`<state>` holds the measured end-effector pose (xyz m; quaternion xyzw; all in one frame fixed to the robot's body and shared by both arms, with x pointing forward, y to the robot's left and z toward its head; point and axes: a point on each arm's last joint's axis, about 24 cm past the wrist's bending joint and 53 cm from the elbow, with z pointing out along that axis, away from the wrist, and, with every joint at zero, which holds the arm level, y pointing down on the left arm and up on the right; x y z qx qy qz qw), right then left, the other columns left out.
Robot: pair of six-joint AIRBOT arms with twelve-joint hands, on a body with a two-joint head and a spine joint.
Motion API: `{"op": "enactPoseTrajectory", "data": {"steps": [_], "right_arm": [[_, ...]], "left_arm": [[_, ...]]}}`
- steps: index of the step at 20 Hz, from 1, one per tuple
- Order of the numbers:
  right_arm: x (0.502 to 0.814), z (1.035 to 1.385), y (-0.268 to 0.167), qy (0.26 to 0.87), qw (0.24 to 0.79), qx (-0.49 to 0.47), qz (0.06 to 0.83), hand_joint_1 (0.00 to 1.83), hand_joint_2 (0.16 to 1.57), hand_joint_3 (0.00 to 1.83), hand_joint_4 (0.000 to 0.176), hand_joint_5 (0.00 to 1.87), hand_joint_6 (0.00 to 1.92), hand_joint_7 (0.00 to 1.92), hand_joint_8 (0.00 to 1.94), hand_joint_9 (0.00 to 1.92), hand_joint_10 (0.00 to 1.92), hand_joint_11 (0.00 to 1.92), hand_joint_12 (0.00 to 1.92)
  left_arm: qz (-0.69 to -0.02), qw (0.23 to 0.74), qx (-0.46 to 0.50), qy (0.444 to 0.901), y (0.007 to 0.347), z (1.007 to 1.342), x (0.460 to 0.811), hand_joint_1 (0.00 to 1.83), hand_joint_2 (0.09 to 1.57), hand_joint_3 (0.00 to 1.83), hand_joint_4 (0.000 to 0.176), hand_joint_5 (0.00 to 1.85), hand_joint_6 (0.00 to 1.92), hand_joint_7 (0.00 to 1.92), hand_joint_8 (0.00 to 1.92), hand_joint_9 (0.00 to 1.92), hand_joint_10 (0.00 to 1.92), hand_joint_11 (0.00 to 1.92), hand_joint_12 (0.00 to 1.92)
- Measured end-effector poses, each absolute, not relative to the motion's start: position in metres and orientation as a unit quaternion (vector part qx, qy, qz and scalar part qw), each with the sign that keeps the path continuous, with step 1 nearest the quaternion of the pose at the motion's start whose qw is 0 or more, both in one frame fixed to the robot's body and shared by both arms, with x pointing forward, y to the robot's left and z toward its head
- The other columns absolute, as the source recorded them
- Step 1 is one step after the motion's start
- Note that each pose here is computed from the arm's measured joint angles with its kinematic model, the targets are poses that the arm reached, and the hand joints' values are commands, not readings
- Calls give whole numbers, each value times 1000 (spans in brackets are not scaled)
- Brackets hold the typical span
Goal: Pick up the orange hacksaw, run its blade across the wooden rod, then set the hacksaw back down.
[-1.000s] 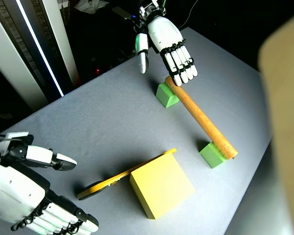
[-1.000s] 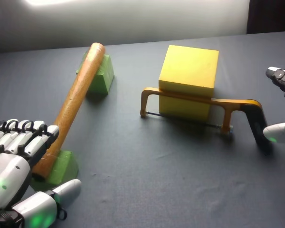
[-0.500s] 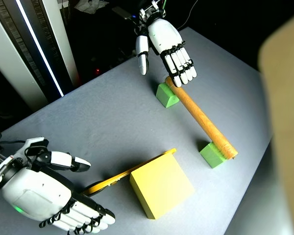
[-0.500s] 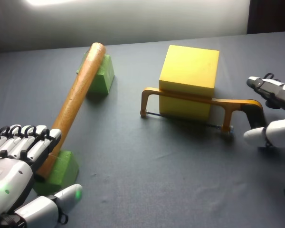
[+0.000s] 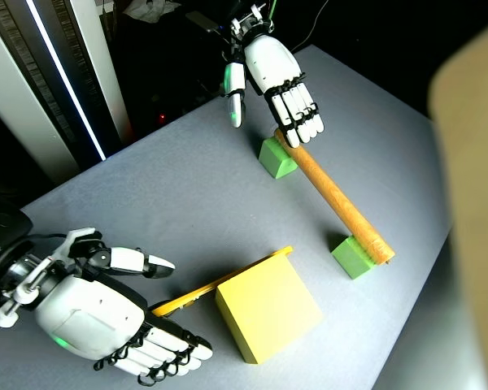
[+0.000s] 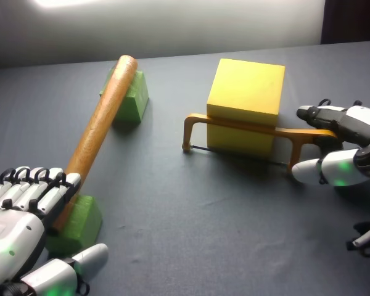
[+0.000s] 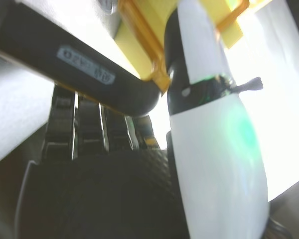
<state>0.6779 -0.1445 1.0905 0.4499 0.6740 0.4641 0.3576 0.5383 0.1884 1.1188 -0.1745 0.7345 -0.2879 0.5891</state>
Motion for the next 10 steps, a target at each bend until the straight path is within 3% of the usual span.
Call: {"op": "enactPoseTrajectory", "data": {"steps": [6, 7, 10], "right_arm": [[684, 1086, -138, 674, 360, 447, 465, 1143, 1123, 2, 0, 363, 10, 339, 7, 326, 18, 0, 948], [685, 1086, -139, 673, 362, 448, 464, 1175, 1105, 0, 0, 516, 9, 524, 7, 518, 27, 102, 1087], [686, 1087, -140, 671, 365, 449, 464, 1188, 1112, 2, 0, 560, 7, 584, 7, 595, 25, 172, 1093]], "left_arm": [[-286, 584, -173, 740, 188, 1115, 538, 0, 1285, 0, 0, 70, 6, 33, 7, 0, 0, 0, 0], [-286, 582, -173, 742, 188, 1114, 538, 0, 1288, 0, 0, 67, 4, 26, 3, 0, 0, 0, 0], [-284, 578, -171, 746, 188, 1110, 537, 0, 1287, 0, 0, 47, 0, 15, 0, 0, 0, 0, 0]]}}
